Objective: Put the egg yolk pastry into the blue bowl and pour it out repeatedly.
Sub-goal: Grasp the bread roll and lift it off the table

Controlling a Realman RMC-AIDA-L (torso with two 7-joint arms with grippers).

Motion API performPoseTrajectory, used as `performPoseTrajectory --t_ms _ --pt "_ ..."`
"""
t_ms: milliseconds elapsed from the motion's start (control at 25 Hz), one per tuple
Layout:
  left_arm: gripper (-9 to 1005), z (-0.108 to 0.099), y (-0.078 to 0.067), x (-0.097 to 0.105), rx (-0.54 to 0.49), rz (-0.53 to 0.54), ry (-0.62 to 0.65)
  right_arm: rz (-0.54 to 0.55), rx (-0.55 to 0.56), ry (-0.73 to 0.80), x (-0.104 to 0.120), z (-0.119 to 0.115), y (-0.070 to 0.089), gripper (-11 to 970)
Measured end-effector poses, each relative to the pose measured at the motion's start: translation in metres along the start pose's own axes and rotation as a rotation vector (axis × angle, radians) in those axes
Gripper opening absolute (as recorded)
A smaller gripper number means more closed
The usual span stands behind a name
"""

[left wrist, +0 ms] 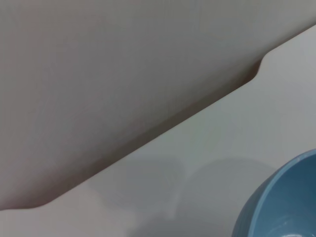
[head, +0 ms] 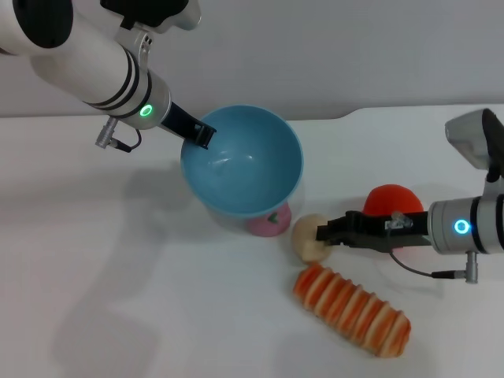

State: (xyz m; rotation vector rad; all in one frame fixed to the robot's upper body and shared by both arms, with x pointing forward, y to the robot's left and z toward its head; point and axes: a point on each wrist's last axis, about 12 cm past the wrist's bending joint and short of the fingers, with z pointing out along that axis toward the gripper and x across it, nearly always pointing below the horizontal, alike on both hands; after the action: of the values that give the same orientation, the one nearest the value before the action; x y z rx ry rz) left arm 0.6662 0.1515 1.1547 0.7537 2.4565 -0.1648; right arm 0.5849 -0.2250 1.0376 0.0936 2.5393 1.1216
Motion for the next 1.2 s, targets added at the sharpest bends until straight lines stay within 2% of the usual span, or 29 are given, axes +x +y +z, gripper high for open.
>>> performPoseTrajectory --t_ms 40,240,480,800,1120,1200 --pt "-2 0.0 0.0 0.0 0.0 0.0 0.0 -0.01 -0.011 0.003 -0.001 -0.001 0.002 290" --pt "-2 0.0 0.0 0.0 -0.001 0.0 -0.004 -0.043 -0.052 0.017 -0.006 -0.006 0.01 89" --pt "-3 0.001 0.0 0.0 0.0 -0.002 -0.006 -0.054 -0.069 0.011 -0.009 -0.01 0.013 0" --pt "-1 0.001 0.001 0.003 -0.001 -0.007 0.0 0.002 -0.125 -0.054 -0.007 -0.024 0.005 37" --pt "0 0.001 -0.001 -0.001 0.0 0.0 -0.007 0.036 -0.132 -0.019 0.002 -0.022 0.002 73" --pt "-1 0.0 -0.001 -0.002 0.0 0.002 -0.008 0.035 -0.127 -0.011 0.003 -0.022 0.001 214"
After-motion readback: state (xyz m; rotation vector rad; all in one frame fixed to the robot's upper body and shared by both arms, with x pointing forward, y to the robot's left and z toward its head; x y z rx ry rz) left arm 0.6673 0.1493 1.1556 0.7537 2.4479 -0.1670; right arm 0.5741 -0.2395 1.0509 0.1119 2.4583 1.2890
